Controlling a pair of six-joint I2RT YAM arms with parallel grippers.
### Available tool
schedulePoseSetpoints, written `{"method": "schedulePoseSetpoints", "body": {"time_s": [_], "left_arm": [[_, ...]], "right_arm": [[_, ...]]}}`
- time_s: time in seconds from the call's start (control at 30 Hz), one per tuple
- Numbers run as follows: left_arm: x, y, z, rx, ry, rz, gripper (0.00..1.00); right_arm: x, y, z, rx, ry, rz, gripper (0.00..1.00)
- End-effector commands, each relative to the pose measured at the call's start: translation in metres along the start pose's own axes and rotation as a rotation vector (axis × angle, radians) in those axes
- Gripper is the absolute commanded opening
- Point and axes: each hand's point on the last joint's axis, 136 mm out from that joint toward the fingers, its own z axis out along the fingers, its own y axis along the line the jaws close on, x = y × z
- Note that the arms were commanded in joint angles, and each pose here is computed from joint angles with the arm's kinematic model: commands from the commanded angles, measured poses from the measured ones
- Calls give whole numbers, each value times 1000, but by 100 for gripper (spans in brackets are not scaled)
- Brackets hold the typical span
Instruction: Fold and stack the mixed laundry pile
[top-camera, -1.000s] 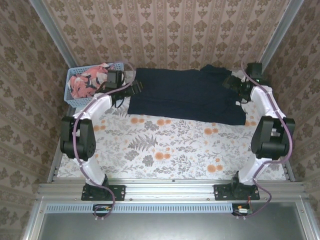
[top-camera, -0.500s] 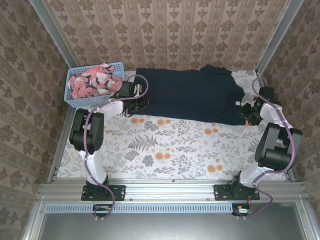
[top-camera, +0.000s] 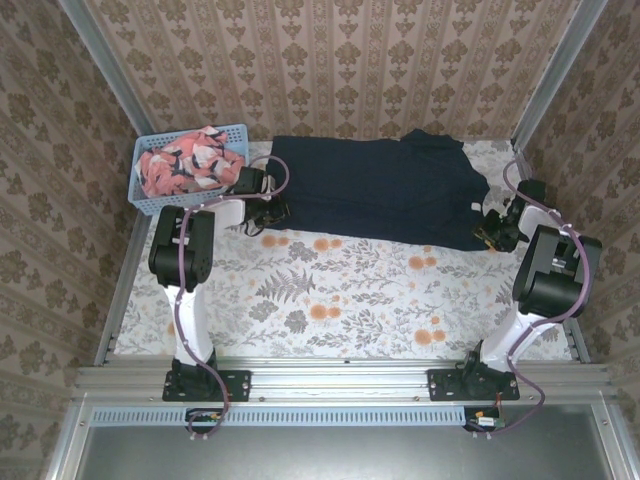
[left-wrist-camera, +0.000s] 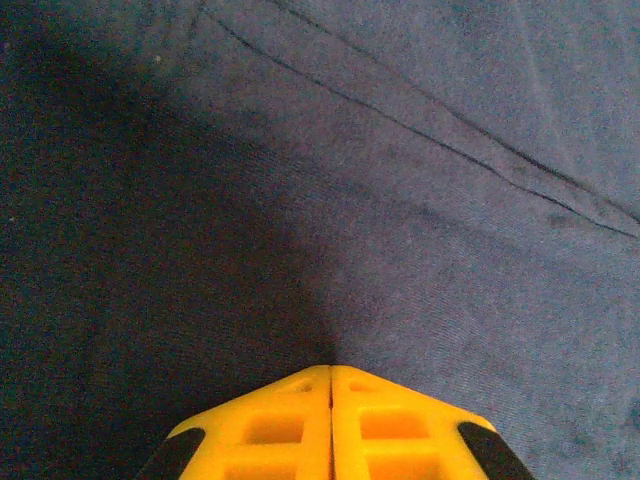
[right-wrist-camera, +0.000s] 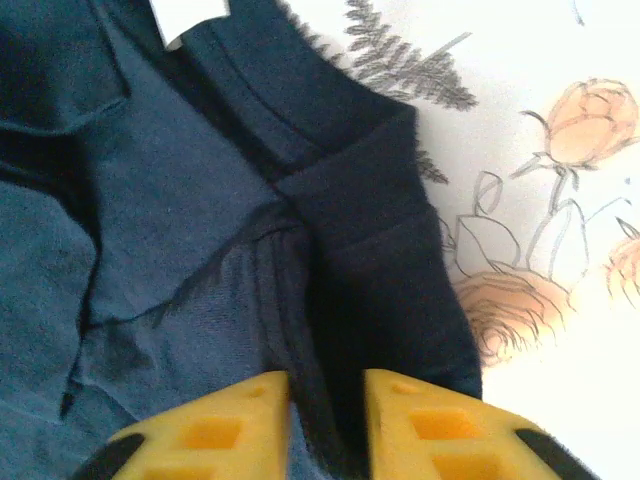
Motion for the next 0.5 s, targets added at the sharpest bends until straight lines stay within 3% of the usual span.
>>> {"method": "schedulePoseSetpoints", "body": {"time_s": [0.0, 0.07, 0.27, 0.4, 0.43, 0.47], "left_arm": [[7, 21, 11, -40, 30, -27, 6], [9, 27, 12, -53, 41, -31, 6], [10, 37, 9, -91, 59, -26, 6], [7, 36, 6, -99, 55, -15, 6], [5, 35, 4, -96, 55, -16, 6], [4, 30, 1, -82, 55, -16, 8]], "right_arm": [[-7, 3, 2, -21, -6, -7, 8], [-15, -2, -3, 7, -31, 6, 1], [-36, -28, -24, 206, -68, -26, 0], [-36, -38, -12, 250, -21, -28, 0], [-35, -35, -8, 235, -5, -22, 6], [-34, -31, -8, 223, 2, -20, 20]]}}
